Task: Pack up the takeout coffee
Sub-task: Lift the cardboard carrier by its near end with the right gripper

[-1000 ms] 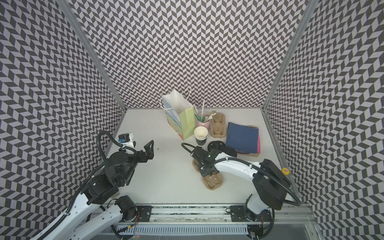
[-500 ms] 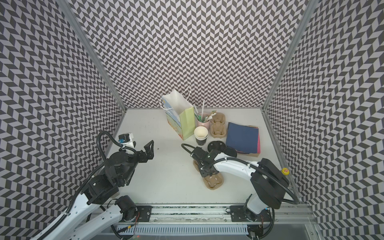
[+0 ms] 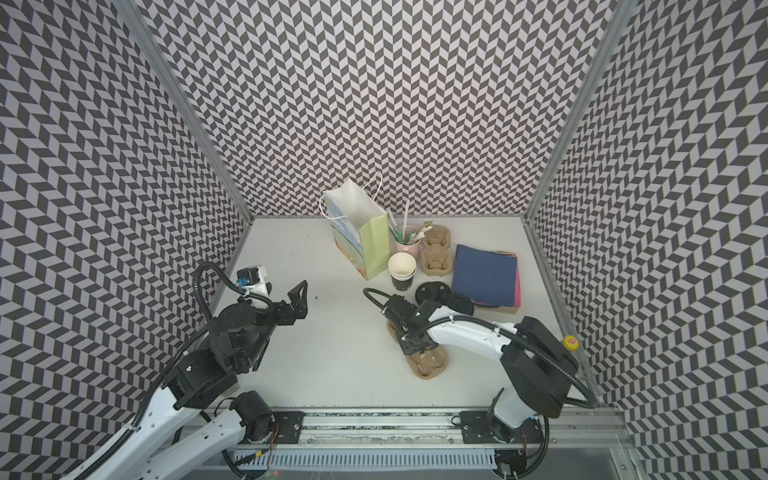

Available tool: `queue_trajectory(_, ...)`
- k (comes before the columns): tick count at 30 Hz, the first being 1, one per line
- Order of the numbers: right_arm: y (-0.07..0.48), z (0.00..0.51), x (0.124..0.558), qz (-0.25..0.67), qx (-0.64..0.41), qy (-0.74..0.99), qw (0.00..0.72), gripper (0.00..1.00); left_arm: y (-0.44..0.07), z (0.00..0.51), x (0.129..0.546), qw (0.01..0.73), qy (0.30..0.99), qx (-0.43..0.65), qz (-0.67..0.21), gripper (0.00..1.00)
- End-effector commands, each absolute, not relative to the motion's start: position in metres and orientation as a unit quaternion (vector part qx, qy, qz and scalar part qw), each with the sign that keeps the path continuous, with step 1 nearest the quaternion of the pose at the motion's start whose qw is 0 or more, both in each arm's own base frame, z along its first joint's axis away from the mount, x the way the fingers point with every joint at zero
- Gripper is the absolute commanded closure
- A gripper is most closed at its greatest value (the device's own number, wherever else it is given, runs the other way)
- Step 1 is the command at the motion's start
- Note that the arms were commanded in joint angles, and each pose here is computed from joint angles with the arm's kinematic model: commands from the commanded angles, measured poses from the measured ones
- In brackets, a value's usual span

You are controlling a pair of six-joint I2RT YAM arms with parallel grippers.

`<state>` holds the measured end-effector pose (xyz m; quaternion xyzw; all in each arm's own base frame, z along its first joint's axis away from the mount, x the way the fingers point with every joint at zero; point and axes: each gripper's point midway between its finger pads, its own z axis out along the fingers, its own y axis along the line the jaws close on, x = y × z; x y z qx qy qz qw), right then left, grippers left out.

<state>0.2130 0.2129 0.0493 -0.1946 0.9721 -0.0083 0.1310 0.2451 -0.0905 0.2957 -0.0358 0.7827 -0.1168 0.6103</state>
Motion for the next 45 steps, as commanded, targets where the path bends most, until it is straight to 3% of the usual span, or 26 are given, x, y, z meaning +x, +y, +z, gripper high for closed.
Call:
queue_trajectory(1,0.209,0.054,0.213,-0.008,-0.187,0.972,0.139,0.60,-0.086,0.297,0.246,0.618,0.777,-0.045,-0.111,0.03)
queue_trajectory(11,0.211,0.072,0.218,0.001,-0.178,0.971,0.160,0.66,-0.086,0.297,0.246,0.617,0.778,-0.044,-0.111,0.03)
queue_trajectory(20,0.211,0.071,0.218,0.000,-0.178,0.971,0.160,0.61,-0.087,0.296,0.247,0.616,0.778,-0.043,-0.111,0.03)
queue_trajectory(22,0.209,0.071,0.218,-0.004,-0.176,0.971,0.160,0.52,-0.087,0.296,0.246,0.617,0.778,-0.043,-0.111,0.03)
queue_trajectory(26,0.208,0.099,0.230,0.001,-0.149,0.967,0.208,0.43,-0.086,0.297,0.246,0.618,0.777,-0.044,-0.111,0.03)
queue_trajectory(30,0.214,0.142,0.238,0.037,-0.133,0.957,0.254,0.01,-0.085,0.297,0.246,0.618,0.777,-0.046,-0.110,0.03)
queue_trajectory(36,0.211,0.149,0.239,0.063,-0.099,0.959,0.258,0.01,-0.085,0.298,0.246,0.619,0.776,-0.047,-0.111,0.03)
queue_trajectory(42,0.204,0.125,0.211,0.054,-0.100,0.982,0.150,0.01,-0.084,0.298,0.246,0.621,0.774,-0.049,-0.111,0.02)
queue_trajectory(45,0.205,0.123,0.201,0.083,-0.101,0.981,0.142,0.01,-0.083,0.299,0.245,0.622,0.773,-0.050,-0.113,0.02)
